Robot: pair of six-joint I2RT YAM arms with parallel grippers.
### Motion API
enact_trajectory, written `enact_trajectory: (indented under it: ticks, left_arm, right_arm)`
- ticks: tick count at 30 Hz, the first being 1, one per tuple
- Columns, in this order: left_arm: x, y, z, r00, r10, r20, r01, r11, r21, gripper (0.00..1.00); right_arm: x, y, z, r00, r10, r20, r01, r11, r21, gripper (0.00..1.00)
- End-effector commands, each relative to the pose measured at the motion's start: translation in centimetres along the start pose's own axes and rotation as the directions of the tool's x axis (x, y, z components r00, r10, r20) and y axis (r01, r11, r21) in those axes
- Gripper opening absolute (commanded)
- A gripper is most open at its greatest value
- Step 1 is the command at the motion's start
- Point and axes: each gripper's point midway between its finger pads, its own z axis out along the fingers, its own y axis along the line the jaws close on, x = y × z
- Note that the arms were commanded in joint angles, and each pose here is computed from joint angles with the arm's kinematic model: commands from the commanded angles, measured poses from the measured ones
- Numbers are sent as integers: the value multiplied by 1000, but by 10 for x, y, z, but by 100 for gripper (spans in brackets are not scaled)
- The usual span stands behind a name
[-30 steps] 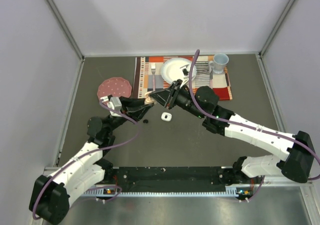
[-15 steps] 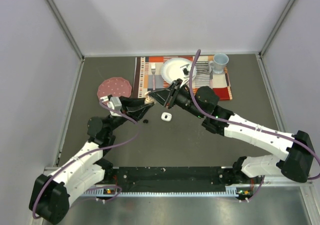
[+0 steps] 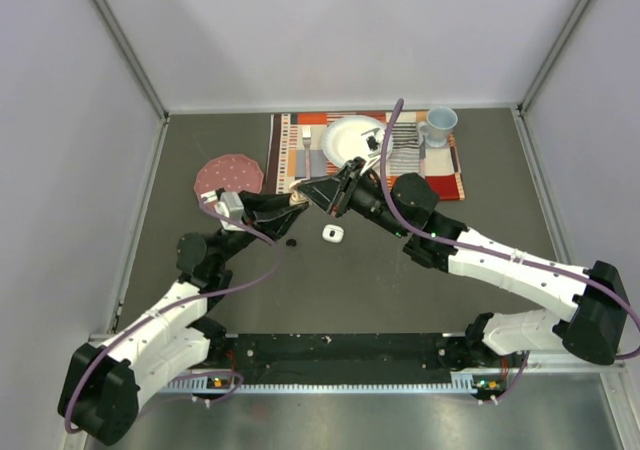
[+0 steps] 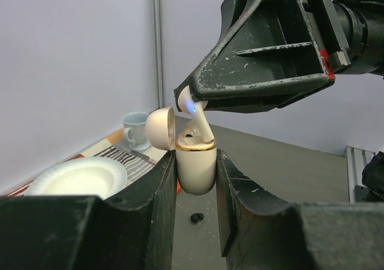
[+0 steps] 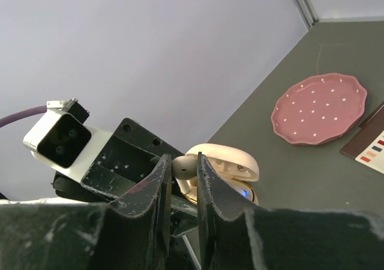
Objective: Insert the wireless bluetooth earbuds into the charging case
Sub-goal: Insert the left earbud into the left side groove of the charging case.
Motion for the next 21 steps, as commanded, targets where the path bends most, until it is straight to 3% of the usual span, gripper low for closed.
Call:
enact_trajectory:
  ticks: [1, 12, 21]
  left_arm:
    - [-34, -3, 10, 993, 47, 109, -48, 999, 11, 0]
    - [-42, -7, 9, 989, 42, 144, -43, 999, 6, 0]
    - [-46, -2, 9, 983, 53, 175, -49, 998, -28, 0]
  right_arm:
    - [-1, 12, 4, 1000, -1, 22, 2, 999, -36, 0]
    - [-5, -3, 8, 998, -19, 65, 16, 999, 39, 0]
    - [6, 1, 8, 999, -21, 38, 20, 1000, 14, 0]
